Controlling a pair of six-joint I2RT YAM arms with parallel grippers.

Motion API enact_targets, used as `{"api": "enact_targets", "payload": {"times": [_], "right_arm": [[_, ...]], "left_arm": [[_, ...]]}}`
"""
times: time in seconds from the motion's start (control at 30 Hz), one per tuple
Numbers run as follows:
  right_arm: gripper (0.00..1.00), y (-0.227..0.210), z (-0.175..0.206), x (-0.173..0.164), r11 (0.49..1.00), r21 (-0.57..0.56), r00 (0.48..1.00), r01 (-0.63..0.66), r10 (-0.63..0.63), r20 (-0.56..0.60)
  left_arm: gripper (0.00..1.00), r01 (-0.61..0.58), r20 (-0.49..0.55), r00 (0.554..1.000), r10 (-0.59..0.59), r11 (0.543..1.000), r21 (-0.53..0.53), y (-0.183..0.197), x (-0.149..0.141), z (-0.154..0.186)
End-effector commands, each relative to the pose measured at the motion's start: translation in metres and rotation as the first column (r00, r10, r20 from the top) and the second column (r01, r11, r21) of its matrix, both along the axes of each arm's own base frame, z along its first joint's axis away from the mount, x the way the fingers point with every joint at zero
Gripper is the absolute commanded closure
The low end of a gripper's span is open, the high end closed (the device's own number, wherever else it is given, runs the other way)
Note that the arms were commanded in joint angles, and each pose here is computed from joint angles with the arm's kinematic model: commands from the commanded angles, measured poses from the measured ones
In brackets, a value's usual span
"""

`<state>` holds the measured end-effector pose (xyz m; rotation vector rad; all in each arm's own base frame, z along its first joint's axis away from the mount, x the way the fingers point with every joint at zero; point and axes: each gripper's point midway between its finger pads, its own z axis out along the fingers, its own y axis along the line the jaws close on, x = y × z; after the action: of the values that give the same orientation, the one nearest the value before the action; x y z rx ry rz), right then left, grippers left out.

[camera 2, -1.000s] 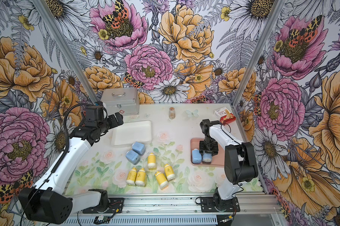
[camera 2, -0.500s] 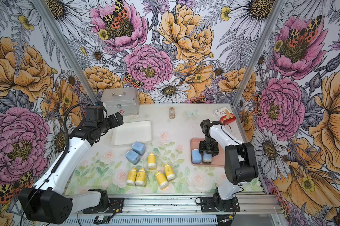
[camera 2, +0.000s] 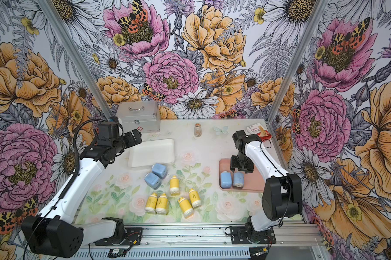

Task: Place the pencil sharpeners by color into the storage box
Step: Place the pencil sharpener in the storage box, then pick up the pencil sharpener from the center of the board.

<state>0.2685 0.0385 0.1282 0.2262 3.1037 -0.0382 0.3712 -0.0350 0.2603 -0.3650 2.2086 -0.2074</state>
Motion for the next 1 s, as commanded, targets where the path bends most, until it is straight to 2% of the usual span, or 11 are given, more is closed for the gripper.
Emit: {"api": "enact_targets", "payload": {"times": [0.0, 0.23, 0.47, 0.77, 0.97], "right_arm": [[0.35, 0.009, 0.029, 0.007, 1.0, -0.002, 0.996, -0.018, 0.018, 0.084], [0.35, 0.065, 0.053, 0.031, 0.985, 0.002, 0.972, -0.172, 0.169, 0.165], [0.35, 0.146, 0.056, 0.058, 0.937, 0.021, 0.914, -0.349, 0.335, 0.228], [0.32, 0.244, 0.04, 0.069, 0.834, 0.055, 0.819, -0.549, 0.523, 0.238], [0.33, 0.281, 0.02, 0.074, 0.796, 0.07, 0.786, -0.601, 0.574, 0.229]], "left_arm": [[0.01, 0.008, -0.003, 1.0, -0.008, 1.0, -0.013, -0.003, -0.001, -0.001], [0.01, -0.004, 0.007, 1.0, 0.004, 1.0, -0.01, 0.002, -0.003, 0.003], [0.01, -0.036, 0.001, 0.999, 0.036, 0.999, -0.013, 0.013, -0.001, 0.001], [0.01, -0.103, -0.015, 0.995, 0.103, 0.994, -0.022, 0.034, 0.0, -0.004], [0.01, -0.162, -0.02, 0.987, 0.161, 0.987, -0.012, 0.052, -0.002, -0.005]]}}
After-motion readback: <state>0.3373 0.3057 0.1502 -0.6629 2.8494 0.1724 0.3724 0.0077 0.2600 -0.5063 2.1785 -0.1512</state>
